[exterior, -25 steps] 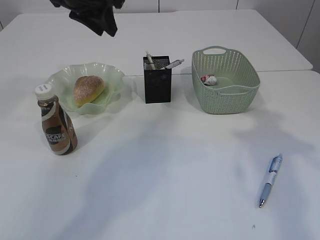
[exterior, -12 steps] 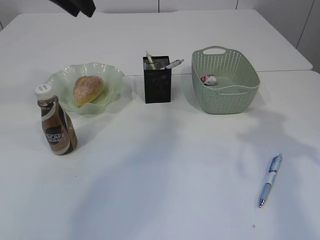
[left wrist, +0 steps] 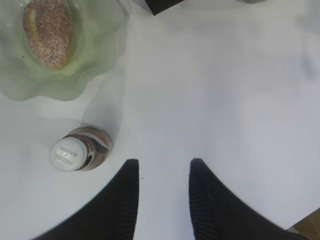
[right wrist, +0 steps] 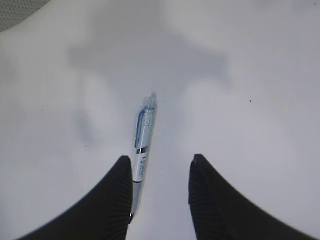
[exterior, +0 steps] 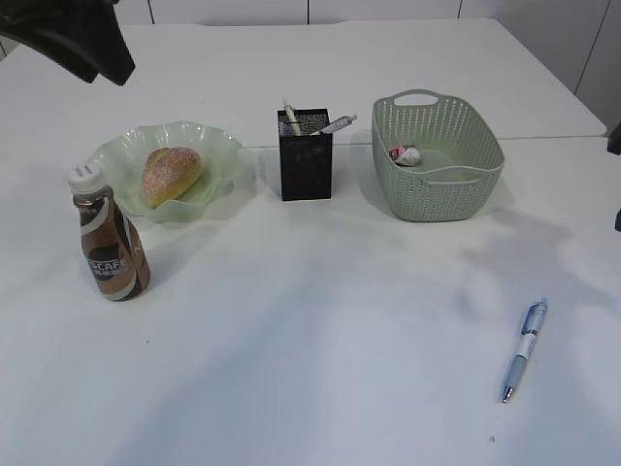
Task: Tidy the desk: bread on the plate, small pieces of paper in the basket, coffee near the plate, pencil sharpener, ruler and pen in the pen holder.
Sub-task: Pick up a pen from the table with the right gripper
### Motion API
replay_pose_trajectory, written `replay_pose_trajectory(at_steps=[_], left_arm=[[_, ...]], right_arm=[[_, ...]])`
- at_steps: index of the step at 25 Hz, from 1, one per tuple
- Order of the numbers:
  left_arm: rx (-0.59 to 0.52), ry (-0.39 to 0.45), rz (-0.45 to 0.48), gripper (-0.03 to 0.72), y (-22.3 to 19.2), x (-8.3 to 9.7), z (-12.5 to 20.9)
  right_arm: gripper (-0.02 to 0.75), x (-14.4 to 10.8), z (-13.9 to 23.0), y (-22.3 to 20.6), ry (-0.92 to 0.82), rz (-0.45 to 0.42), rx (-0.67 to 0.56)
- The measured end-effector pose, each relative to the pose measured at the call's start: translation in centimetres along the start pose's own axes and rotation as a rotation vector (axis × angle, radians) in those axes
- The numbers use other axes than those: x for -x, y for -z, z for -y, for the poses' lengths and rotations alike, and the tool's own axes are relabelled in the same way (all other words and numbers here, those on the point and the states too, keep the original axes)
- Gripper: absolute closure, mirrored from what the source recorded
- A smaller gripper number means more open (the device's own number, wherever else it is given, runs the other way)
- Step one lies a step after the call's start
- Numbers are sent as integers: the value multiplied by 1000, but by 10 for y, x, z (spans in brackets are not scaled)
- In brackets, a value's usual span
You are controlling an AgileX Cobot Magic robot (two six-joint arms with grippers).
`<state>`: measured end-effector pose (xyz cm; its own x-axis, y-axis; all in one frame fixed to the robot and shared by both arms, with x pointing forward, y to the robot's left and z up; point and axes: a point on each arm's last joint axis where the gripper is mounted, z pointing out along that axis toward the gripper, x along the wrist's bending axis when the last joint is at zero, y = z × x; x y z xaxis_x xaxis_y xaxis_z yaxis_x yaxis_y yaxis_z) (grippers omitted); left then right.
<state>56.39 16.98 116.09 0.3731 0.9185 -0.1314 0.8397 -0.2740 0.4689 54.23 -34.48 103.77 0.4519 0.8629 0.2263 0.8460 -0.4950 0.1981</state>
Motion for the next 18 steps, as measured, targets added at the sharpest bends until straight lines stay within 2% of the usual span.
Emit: replay_pose_trajectory(at_steps=[4, 10, 15, 18], left_arm=[[2, 0, 0, 451, 13, 1, 15], [20, 0, 11, 451, 33, 4, 35], [22, 6, 28, 448, 42, 7, 51], [12, 11, 39, 447, 42, 7, 56]], right_arm=[[425, -4, 0, -8, -9, 8, -16], [425, -32, 9, -46, 18, 63, -92], [423, -37, 10, -63, -72, 89, -121], [389, -35, 10, -74, -140, 109, -137]])
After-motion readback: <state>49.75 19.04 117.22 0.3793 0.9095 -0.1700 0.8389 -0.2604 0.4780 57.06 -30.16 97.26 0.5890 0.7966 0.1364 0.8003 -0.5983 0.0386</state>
